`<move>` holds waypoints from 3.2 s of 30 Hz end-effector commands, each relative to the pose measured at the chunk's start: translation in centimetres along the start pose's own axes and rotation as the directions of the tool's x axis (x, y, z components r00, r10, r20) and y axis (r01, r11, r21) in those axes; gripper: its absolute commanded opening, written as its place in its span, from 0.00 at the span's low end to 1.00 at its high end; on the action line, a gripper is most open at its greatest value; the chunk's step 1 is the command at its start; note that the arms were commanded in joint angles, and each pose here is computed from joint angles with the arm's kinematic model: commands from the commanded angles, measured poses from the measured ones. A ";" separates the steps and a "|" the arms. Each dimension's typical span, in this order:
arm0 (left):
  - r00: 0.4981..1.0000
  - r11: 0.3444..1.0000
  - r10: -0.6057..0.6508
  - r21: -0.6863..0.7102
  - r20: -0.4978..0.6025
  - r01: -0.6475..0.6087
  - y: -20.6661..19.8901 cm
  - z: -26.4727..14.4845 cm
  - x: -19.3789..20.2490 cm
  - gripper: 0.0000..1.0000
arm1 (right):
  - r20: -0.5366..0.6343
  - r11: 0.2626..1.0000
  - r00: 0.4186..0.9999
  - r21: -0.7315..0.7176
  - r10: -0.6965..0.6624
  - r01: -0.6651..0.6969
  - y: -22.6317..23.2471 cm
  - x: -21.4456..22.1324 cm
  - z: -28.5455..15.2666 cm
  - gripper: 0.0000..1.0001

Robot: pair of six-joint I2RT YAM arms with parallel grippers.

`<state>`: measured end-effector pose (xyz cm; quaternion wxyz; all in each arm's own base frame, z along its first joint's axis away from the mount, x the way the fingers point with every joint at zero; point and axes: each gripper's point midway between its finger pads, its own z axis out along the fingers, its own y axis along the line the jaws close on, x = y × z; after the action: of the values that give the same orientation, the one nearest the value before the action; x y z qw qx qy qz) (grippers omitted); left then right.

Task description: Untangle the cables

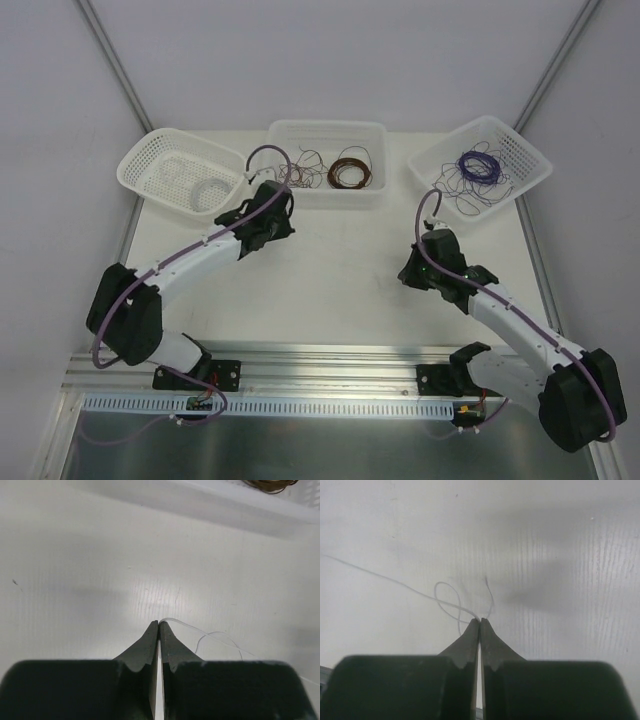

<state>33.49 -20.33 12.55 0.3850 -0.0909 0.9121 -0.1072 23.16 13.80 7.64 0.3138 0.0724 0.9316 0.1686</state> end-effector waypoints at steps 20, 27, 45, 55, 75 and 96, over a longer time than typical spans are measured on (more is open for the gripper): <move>0.860 0.969 0.068 0.173 0.505 -0.178 -1.2 -20.2 -24.4 0.00 | 0.110 0.960 0.980 -0.208 -0.168 0.188 5.1 -5.0 -9.0 0.73; 0.746 0.980 0.044 0.118 0.664 -0.163 1.4 -26.8 -31.5 0.00 | 0.089 0.965 0.979 -0.177 -0.182 0.195 4.0 -4.0 -8.8 0.92; 0.742 0.987 0.011 -0.127 0.671 0.100 13.9 -18.2 -39.6 0.00 | 0.053 0.951 0.972 -0.199 -0.229 0.235 4.4 -3.8 -8.6 0.97; 0.803 0.932 0.014 -0.298 0.596 0.205 22.0 -8.0 -39.6 0.00 | 0.008 0.951 0.961 -0.141 -0.278 0.276 3.8 -4.2 -8.0 0.97; 0.764 0.891 -0.024 -0.333 0.645 0.309 27.8 -7.1 -40.3 0.00 | -0.032 0.951 0.959 -0.143 -0.281 0.274 4.4 -4.6 -6.5 0.97; 0.921 0.910 -0.211 -0.278 0.328 0.307 31.1 8.6 -28.9 0.32 | -0.024 0.954 0.961 -0.133 -0.275 0.269 3.8 -4.1 -7.0 0.97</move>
<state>56.65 16.78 23.37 0.5213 -0.2834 0.8027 0.0599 22.08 14.62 15.01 0.2947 -0.0810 0.9350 0.1799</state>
